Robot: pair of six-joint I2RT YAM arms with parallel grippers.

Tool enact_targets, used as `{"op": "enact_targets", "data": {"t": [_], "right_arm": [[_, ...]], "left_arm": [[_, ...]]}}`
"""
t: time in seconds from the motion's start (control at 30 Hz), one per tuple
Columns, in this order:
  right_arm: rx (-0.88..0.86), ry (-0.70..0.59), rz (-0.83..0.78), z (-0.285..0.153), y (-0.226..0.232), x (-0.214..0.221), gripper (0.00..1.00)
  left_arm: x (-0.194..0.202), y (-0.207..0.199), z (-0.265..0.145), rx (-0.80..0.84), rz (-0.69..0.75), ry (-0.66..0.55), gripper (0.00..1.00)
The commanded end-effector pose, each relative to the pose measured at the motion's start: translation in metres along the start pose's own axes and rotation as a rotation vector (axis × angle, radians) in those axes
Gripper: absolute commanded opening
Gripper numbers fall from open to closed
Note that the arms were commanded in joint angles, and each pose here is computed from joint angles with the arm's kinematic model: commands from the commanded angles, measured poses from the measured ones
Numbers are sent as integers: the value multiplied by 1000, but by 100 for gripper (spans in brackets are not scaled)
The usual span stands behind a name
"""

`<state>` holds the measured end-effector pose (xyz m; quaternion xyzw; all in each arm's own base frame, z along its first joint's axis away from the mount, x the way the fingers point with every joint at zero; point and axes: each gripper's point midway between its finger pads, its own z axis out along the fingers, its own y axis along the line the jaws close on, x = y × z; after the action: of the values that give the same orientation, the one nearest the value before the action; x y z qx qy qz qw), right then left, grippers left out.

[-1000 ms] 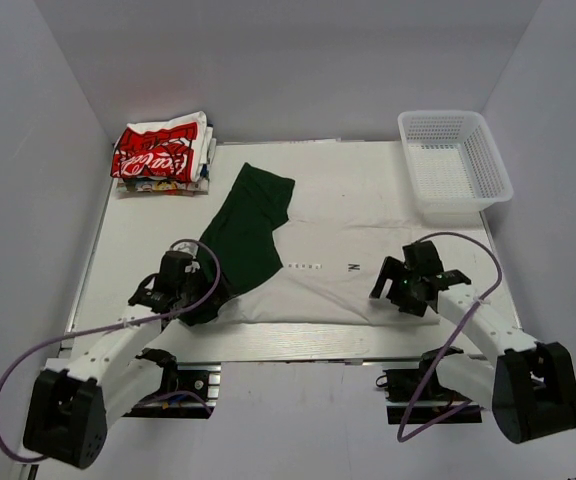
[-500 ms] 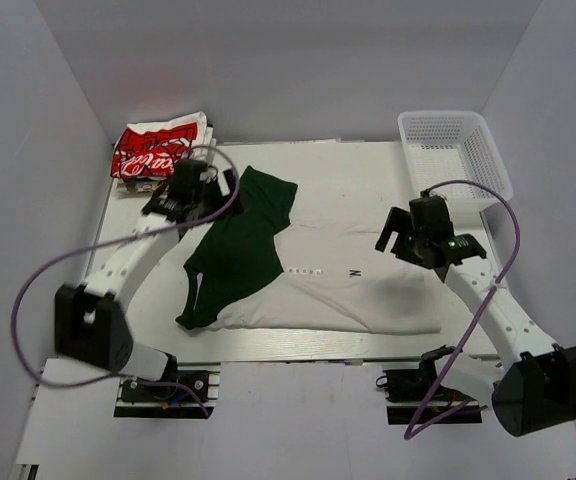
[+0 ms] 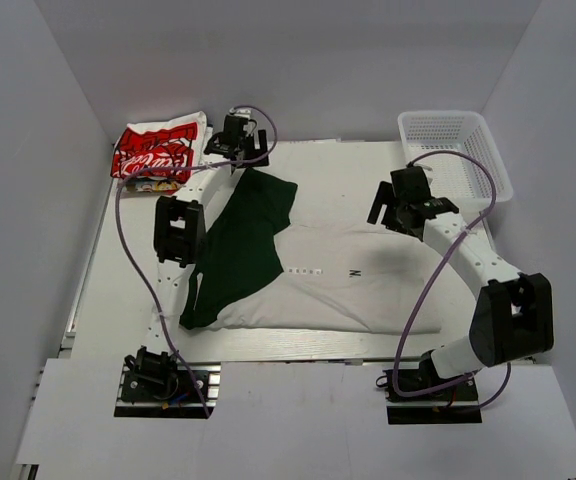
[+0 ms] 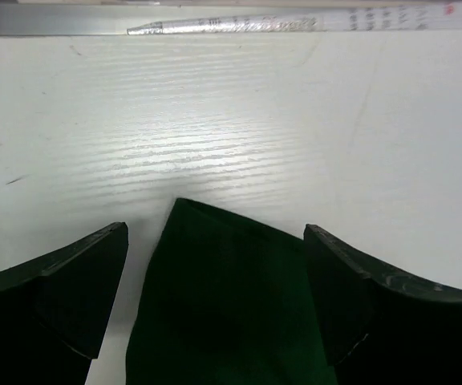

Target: Fold and stack the t-shirts

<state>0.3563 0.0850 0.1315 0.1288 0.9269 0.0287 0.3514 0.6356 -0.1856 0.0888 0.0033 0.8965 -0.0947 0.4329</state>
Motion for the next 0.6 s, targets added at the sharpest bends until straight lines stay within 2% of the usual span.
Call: {"op": "enact_targets", "data": {"t": [0.0,0.13,0.23,0.33,0.37,0.4,0.5,0.57], "right_arm": [[42,-52,-27,0,-3,-23,90],[48,-52,-20,6,-4,-20,90],[76,-56,-20,10,-9,-20,90],[150,-70,29,17,-17,-27,90],[173,-39,45,27,-19,-19,90],[178,-32,66,31,-18,-18,90],[171,0,81,51,-9,-18,90],[186,16,94,68,-8,-14,90]], "left_arm": [[-31,-5,0,24,70,-108,100],[-17,8,22,-25,84,-131,100],[9,3,34,-4,94,-76,90],[45,-3,43,33,125,2,54],[41,-10,37,72,125,-9,43],[55,-9,37,81,126,19,24],[51,-11,30,98,140,-3,0],[45,-9,28,86,163,-15,0]]}}
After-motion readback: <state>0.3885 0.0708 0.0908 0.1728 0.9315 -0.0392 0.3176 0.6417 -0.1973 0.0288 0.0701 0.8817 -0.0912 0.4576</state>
